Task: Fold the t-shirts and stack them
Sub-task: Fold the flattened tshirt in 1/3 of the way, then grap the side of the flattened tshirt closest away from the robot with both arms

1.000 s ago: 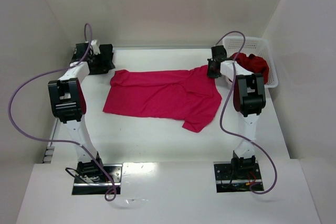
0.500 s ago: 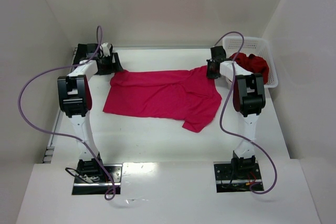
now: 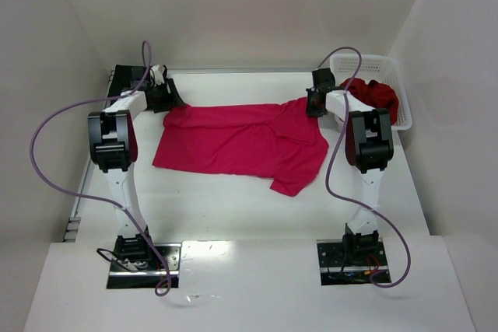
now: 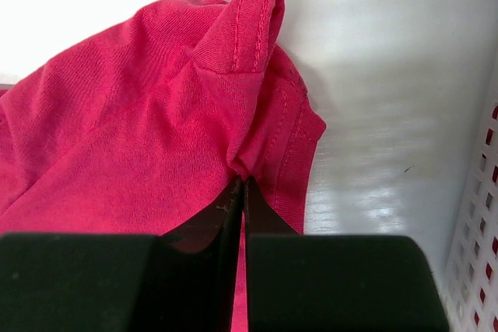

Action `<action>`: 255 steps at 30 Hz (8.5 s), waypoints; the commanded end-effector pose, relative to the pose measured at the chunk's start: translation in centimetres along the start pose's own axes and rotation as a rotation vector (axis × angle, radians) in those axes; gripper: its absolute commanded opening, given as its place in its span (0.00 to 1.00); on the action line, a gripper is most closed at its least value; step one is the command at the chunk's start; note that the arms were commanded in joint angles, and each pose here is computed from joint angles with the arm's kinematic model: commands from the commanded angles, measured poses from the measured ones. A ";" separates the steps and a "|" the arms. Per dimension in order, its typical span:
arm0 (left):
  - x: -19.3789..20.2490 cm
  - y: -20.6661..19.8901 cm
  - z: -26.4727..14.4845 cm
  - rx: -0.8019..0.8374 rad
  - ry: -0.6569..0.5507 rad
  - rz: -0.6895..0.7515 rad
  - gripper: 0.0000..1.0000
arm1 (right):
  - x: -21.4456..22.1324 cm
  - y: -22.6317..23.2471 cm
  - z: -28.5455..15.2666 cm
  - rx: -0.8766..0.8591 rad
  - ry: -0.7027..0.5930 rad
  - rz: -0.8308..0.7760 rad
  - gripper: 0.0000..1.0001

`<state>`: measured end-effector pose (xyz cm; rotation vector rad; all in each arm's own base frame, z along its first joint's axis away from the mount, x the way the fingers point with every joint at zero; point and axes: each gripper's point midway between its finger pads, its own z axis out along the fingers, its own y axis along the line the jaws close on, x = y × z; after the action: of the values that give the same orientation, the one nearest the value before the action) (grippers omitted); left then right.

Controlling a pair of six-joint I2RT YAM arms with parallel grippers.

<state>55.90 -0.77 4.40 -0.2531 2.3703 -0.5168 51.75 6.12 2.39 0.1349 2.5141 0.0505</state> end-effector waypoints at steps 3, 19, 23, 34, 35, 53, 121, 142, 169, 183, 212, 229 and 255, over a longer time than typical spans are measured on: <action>-0.8 2.1 0.4 0.004 -0.060 -0.127 0.61 | -1.3 0.5 -0.9 -0.008 -0.052 -0.012 0.07; -2.1 3.1 1.5 -0.034 -0.103 -0.166 0.21 | -0.5 0.5 -0.4 -0.013 -0.030 -0.004 0.07; -1.6 2.9 1.9 -0.016 -0.071 -0.155 0.37 | -0.5 0.5 -0.4 -0.013 -0.030 -0.004 0.08; -0.7 2.7 0.7 -0.017 -0.035 -0.092 0.40 | -0.5 0.4 -0.4 -0.004 -0.032 -0.004 0.08; -0.4 2.8 0.7 -0.020 -0.024 -0.088 0.40 | -0.5 0.4 -0.4 -0.004 -0.032 -0.004 0.08; 0.3 2.3 -0.8 -0.014 -0.010 -0.057 0.36 | -0.4 0.7 -0.6 0.000 -0.034 -0.012 0.09; 4.4 -1.4 -16.5 -0.207 -0.035 -0.044 0.79 | 7.7 6.7 -17.4 -0.214 0.017 0.131 0.99; 8.7 -1.0 -17.9 -0.238 0.054 -0.104 0.79 | 23.7 11.8 -24.7 -0.307 0.437 0.060 0.82; 8.3 0.0 -16.9 -0.281 0.049 -0.066 0.79 | 22.8 10.9 -16.8 -0.009 0.314 0.178 0.54; 8.3 0.5 -16.4 -0.290 0.050 -0.047 0.79 | 21.8 10.3 -15.6 0.092 0.231 0.155 0.02; 8.8 -0.6 -16.0 -0.212 0.080 -0.017 0.79 | 19.0 8.0 -22.4 0.062 0.276 0.030 0.89; 10.2 -1.0 -16.6 -0.201 0.138 -0.046 0.79 | 23.0 8.5 -22.3 0.053 0.340 0.206 0.95; 18.3 3.5 -16.2 -0.435 0.376 -0.171 0.74 | 22.8 8.4 -21.2 0.036 0.288 0.196 0.94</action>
<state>32.33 1.46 4.96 -0.5417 2.7736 -0.1516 20.95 16.64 6.65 0.4386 2.8086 0.1249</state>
